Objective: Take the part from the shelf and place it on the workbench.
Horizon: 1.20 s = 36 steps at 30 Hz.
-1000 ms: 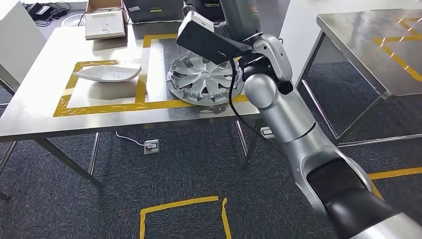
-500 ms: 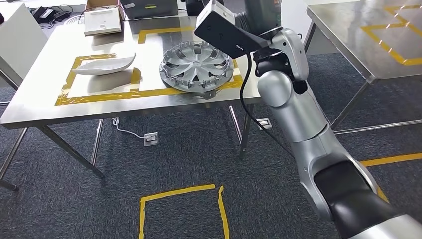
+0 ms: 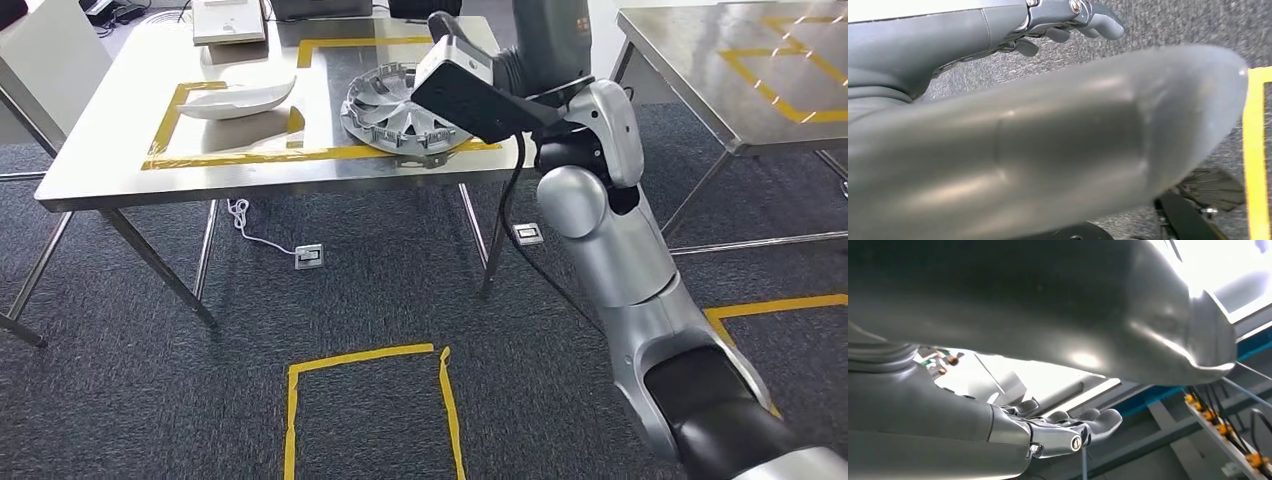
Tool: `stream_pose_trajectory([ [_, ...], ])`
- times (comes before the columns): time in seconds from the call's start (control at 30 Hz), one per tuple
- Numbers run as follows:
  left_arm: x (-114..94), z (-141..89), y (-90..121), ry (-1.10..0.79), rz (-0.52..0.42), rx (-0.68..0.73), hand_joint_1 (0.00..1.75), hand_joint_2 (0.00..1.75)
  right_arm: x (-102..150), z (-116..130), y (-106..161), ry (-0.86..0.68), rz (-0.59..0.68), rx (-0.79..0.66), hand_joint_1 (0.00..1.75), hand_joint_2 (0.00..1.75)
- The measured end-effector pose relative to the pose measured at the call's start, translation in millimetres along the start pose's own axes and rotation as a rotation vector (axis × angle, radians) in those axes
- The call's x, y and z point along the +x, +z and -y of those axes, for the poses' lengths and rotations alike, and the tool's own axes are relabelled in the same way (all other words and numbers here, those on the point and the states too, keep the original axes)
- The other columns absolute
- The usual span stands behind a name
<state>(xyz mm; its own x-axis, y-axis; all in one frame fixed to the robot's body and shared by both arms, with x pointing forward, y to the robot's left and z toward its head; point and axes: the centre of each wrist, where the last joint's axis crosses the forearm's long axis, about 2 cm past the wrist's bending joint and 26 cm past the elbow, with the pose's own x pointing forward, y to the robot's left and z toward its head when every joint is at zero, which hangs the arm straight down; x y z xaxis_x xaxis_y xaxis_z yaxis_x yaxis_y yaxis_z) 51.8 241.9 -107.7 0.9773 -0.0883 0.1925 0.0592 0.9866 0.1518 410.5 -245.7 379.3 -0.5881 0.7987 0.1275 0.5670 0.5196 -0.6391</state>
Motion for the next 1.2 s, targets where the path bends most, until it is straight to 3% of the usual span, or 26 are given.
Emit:
stream_pose_trajectory([
  [0.2, 9, 4, 0, -0.013, 0.031, -0.008, 0.00, 0.00, 0, -11, 11, 0.060, -0.017, 0.091, 0.00, 0.00],
  [0.33, 11, 3, 0, -0.029, 0.043, -0.008, 0.00, 0.00, -20, -49, 41, 0.092, -0.093, 0.237, 0.00, 0.00],
  [0.5, 9, 3, 0, -0.052, 0.023, -0.003, 0.00, 0.00, -67, -105, 138, 0.041, -0.351, 0.440, 0.00, 0.00],
  [0.63, 8, -1, 0, -0.064, -0.012, 0.013, 0.00, 0.00, -104, -114, 236, -0.048, -0.713, 0.676, 0.00, 0.00],
  [0.7, 4, -2, -1, -0.071, -0.023, 0.019, 0.00, 0.00, -106, -115, 297, -0.092, -0.933, 0.833, 0.00, 0.00],
  [0.77, -1, -4, -1, -0.077, -0.032, 0.023, 0.00, 0.00, -90, -115, 367, -0.108, -1.138, 1.015, 0.00, 0.00],
  [0.87, -5, -7, -1, -0.083, -0.025, 0.027, 0.00, 0.00, -47, -104, 466, -0.057, -1.417, 1.307, 0.00, 0.00],
  [0.97, -8, -7, -1, -0.085, 0.007, 0.045, 0.00, 0.00, 3, -85, 539, -0.073, -1.698, 1.475, 0.00, 0.00],
  [1.03, -10, -8, -1, -0.086, 0.037, 0.065, 0.00, 0.00, 30, -75, 568, -0.190, -1.874, 1.459, 0.00, 0.00],
  [1.13, -8, -8, -1, -0.098, 0.064, 0.078, 0.00, 0.00, 53, -69, 587, -0.402, -2.066, 1.366, 0.00, 0.00],
  [1.17, -7, -8, -1, -0.104, 0.067, 0.078, 0.00, 0.00, 58, -69, 589, -0.463, -2.106, 1.337, 0.00, 0.44],
  [1.2, -6, -9, -1, -0.108, 0.068, 0.079, 0.00, 0.00, 60, -70, 589, -0.496, -2.126, 1.319, 0.00, 0.58],
])
